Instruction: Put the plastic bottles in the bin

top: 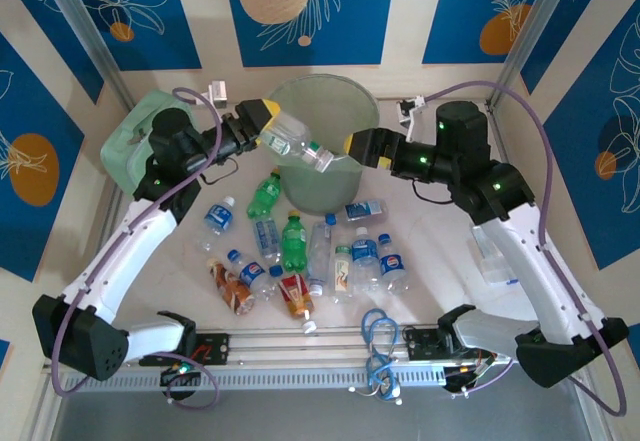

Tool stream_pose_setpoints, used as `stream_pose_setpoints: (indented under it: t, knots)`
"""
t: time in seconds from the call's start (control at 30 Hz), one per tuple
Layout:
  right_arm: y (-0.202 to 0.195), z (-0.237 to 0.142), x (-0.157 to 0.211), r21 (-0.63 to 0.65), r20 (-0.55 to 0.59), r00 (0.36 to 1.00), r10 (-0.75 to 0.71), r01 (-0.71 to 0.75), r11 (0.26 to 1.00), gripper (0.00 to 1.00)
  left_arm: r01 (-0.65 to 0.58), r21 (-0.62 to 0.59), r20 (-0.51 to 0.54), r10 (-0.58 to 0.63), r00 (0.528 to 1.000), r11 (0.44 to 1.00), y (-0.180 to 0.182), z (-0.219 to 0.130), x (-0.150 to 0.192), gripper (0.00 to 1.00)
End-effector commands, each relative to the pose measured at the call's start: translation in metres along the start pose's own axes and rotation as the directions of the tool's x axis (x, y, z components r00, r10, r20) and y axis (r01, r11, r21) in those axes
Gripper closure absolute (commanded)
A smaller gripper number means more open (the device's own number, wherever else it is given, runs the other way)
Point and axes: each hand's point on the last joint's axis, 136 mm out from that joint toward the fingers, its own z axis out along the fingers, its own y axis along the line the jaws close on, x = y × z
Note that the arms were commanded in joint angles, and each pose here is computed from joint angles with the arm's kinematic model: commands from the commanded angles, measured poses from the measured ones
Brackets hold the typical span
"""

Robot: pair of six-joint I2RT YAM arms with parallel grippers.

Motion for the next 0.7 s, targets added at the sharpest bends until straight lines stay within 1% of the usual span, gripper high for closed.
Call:
stream_pose_setpoints:
  t: [0.0,0.17,0.23,0.37,0.5,0.67]
  knots:
    - [0.036,0.006,0.018,-0.246,-0.167,0.984,0.057,-0.097,0.964,0.08,-0.051,0.185,0.056,0.041,0.998,0.981,-0.051,-0.011,-0.013,0.54]
    - [0.046,0.012,0.018,-0.327,-0.197,0.978,0.065,-0.128,0.936,0.13,-0.045,0.216,0.06,0.032,0.998,0.975,-0.055,-0.013,-0.013,0.54]
    - [0.05,0.014,0.017,-0.356,-0.204,0.977,0.067,-0.138,0.924,0.14,-0.04,0.224,0.061,0.027,0.998,0.974,-0.056,-0.013,-0.012,0.54]
    - [0.052,0.02,0.015,-0.364,-0.21,0.975,0.072,-0.146,0.92,0.16,-0.039,0.23,0.064,0.025,0.998,0.972,-0.055,-0.013,-0.013,0.54]
    - [0.057,0.022,0.01,-0.382,-0.204,0.977,0.067,-0.142,0.913,0.24,-0.039,0.237,0.066,0.024,0.998,0.971,-0.056,-0.014,-0.013,0.54]
    - [0.061,0.029,0.008,-0.387,-0.208,0.976,0.058,-0.137,0.912,0.31,-0.034,0.236,0.062,0.02,0.998,0.971,-0.053,-0.014,-0.011,0.54]
